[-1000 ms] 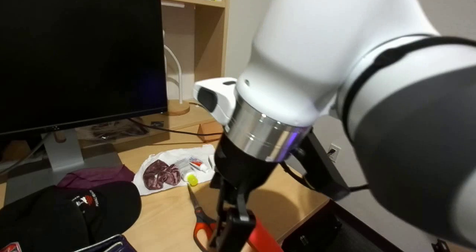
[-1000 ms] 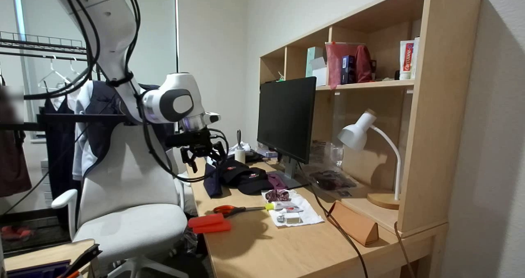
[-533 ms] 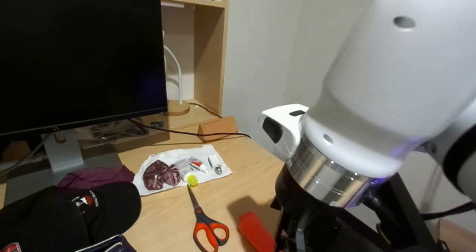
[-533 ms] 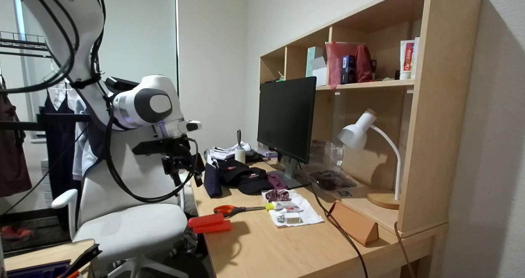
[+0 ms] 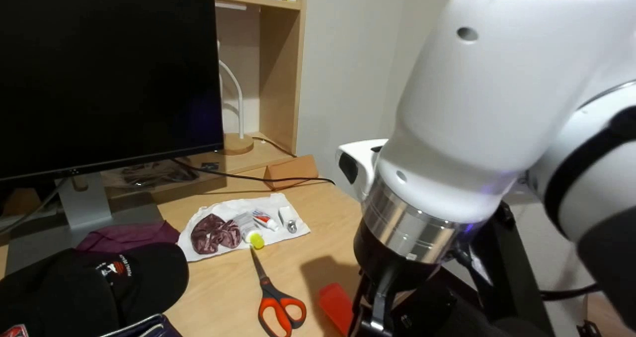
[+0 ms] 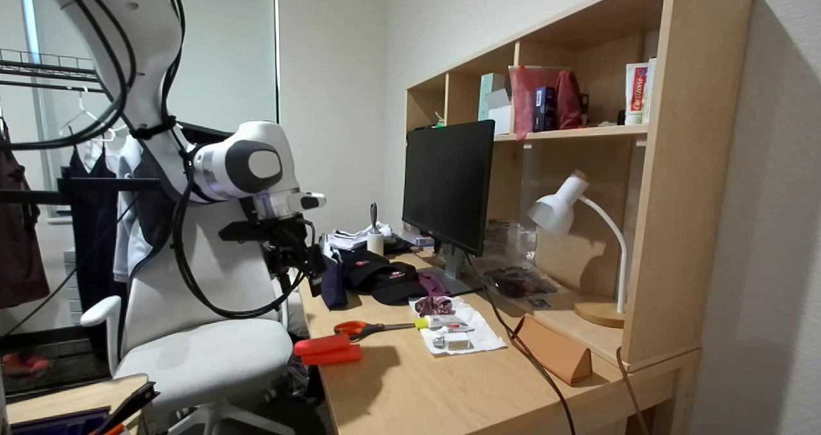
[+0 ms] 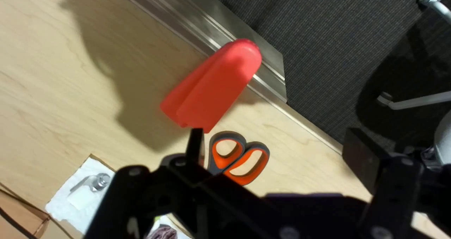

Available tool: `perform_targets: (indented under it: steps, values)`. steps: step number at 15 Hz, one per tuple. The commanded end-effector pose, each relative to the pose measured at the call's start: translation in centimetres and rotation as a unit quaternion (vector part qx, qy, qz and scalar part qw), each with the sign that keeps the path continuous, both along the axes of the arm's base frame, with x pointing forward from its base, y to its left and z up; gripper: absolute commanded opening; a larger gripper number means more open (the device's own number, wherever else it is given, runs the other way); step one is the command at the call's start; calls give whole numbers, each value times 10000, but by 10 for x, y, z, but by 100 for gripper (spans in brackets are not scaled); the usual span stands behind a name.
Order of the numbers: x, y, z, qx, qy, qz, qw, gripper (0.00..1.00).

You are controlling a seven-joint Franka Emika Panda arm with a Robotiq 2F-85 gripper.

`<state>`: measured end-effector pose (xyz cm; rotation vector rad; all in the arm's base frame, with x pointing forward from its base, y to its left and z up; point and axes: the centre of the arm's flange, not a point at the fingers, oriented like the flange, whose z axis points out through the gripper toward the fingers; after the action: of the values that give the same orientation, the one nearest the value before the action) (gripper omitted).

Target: Move the purse to the left then pick the orange object and place it on the table

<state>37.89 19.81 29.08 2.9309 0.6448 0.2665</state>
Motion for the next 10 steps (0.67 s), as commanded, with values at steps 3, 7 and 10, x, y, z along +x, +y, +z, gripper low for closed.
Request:
perform_targets:
  steps: [3, 7, 10]
  values:
    - [24, -5, -31, -57, 446, -1120, 9927, 100]
    - [18, -26, -49, -228, 724, -2004, 9768, 100]
    - [16, -35, -62, -84, 845, -2446, 9659, 100]
